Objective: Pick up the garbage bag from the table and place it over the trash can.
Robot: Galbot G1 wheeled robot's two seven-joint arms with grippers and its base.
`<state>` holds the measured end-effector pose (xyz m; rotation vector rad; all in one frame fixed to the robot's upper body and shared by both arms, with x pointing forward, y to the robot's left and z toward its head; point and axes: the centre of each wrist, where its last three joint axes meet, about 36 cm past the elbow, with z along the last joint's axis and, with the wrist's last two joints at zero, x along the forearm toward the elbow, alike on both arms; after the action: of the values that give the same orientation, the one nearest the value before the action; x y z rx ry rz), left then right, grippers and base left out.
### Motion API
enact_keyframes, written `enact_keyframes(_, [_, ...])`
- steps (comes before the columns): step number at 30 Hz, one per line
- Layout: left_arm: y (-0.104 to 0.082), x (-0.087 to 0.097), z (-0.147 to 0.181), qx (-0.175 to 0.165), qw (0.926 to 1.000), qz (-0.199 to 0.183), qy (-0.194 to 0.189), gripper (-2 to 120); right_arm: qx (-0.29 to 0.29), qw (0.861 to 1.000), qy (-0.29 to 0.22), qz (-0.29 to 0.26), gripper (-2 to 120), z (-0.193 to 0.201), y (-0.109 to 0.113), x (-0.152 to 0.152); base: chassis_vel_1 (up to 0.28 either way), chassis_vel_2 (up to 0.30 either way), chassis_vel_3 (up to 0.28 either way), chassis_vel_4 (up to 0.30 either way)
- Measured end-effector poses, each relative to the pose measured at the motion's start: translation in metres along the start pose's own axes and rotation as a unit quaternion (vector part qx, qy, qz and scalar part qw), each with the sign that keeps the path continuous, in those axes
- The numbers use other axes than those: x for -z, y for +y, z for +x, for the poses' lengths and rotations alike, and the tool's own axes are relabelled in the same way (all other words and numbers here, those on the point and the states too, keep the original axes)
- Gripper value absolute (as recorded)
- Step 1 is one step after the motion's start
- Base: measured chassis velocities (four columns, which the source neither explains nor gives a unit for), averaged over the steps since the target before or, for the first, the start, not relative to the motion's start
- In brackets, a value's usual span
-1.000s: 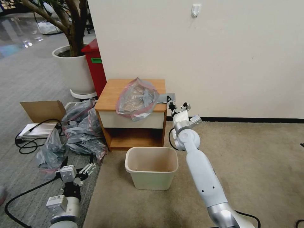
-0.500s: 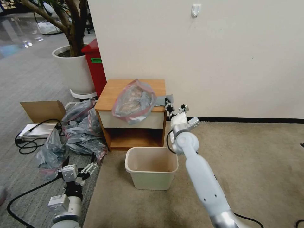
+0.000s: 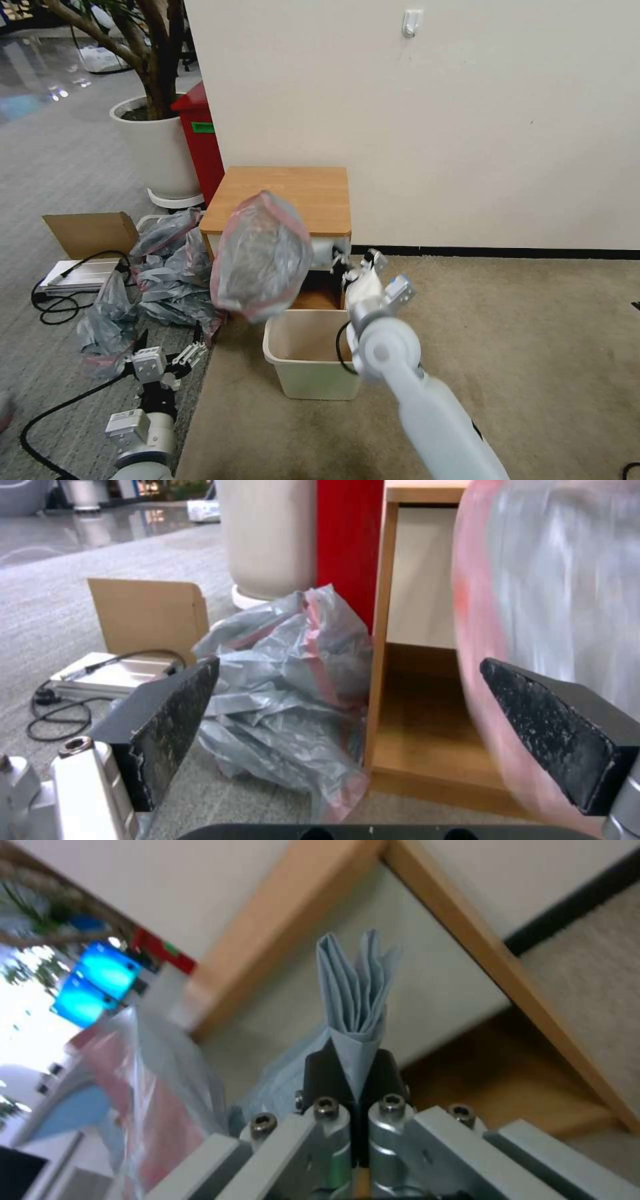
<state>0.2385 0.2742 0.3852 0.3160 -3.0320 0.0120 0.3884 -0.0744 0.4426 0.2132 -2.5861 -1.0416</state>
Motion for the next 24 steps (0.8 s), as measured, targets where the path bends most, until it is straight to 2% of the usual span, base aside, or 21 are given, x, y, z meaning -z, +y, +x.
enact_keyframes(5, [0.0,0.0,0.0,0.001,1.0,0.001,-0.001,98,-0.019,0.999,0.027,0.023,0,0.022,-0.005,-0.021,0.0,0.0,0.0,0.0])
enact_keyframes(7, [0.0,0.0,0.0,0.002,1.0,0.001,-0.001,98,-0.034,0.997,0.049,0.049,0,0.037,-0.015,-0.04,0.0,0.0,0.0,0.0])
enact_keyframes(11, [0.001,0.002,0.001,0.004,1.0,0.001,-0.004,98,-0.054,0.993,0.073,0.082,0,0.052,-0.028,-0.06,0.0,0.0,0.0,0.0])
enact_keyframes(18, [-0.002,0.004,0.001,0.002,1.0,0.004,-0.007,98,-0.065,0.99,0.08,0.091,0,0.056,-0.031,-0.067,0.0,0.0,0.0,0.0])
enact_keyframes(24, [-0.007,0.005,0.003,-0.004,1.0,0.003,-0.007,98,-0.087,0.991,0.075,0.073,0,0.053,-0.022,-0.074,0.0,0.0,0.0,0.0])
